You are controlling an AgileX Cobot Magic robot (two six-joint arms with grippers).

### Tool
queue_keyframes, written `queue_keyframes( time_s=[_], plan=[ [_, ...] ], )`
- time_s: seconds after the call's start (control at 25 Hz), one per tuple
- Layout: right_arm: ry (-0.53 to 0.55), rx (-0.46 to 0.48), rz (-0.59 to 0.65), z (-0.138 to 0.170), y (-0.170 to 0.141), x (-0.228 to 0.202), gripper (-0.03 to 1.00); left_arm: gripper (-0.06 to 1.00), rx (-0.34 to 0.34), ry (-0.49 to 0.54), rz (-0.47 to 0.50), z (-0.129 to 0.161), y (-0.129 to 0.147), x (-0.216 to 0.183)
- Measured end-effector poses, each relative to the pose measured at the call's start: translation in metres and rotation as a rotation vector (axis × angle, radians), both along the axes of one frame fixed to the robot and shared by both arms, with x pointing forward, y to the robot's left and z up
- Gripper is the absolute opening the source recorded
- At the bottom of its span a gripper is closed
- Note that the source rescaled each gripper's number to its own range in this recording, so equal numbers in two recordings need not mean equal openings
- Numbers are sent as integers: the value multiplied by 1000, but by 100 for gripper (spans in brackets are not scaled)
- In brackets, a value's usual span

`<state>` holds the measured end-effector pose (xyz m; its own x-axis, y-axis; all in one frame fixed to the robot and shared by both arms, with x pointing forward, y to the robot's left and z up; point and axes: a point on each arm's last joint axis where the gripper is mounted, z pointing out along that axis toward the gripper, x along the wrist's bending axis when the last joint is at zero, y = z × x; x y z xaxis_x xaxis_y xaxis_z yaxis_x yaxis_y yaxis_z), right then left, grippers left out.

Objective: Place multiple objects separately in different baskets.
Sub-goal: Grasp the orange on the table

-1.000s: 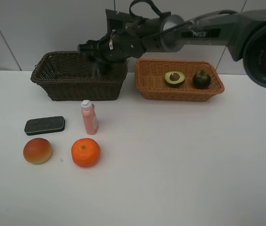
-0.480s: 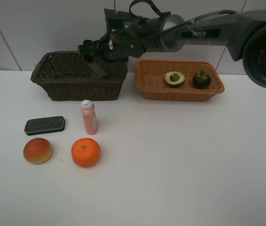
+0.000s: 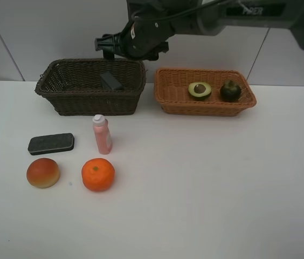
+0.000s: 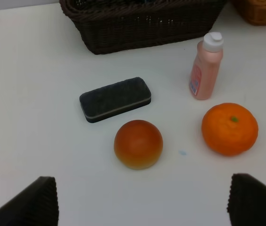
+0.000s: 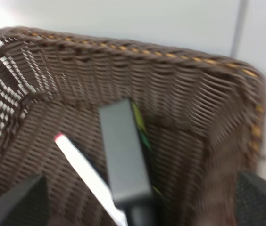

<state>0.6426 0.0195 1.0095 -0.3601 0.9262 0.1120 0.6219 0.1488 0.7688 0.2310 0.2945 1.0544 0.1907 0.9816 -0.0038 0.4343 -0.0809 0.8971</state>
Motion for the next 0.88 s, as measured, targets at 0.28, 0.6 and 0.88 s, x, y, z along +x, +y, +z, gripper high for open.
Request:
queue_keyframes(
  time_s=[0.28, 0.6, 0.88],
  plan=[
    [89, -56, -75, 57, -18, -34, 98, 84, 0, 0, 0, 0, 0, 0],
    [218, -137, -128, 92, -38, -68, 98, 84, 0, 0, 0, 0, 0, 0],
    [310, -211, -119, 110, -47, -97, 98, 84, 0, 0, 0, 0, 0, 0]
  ],
)
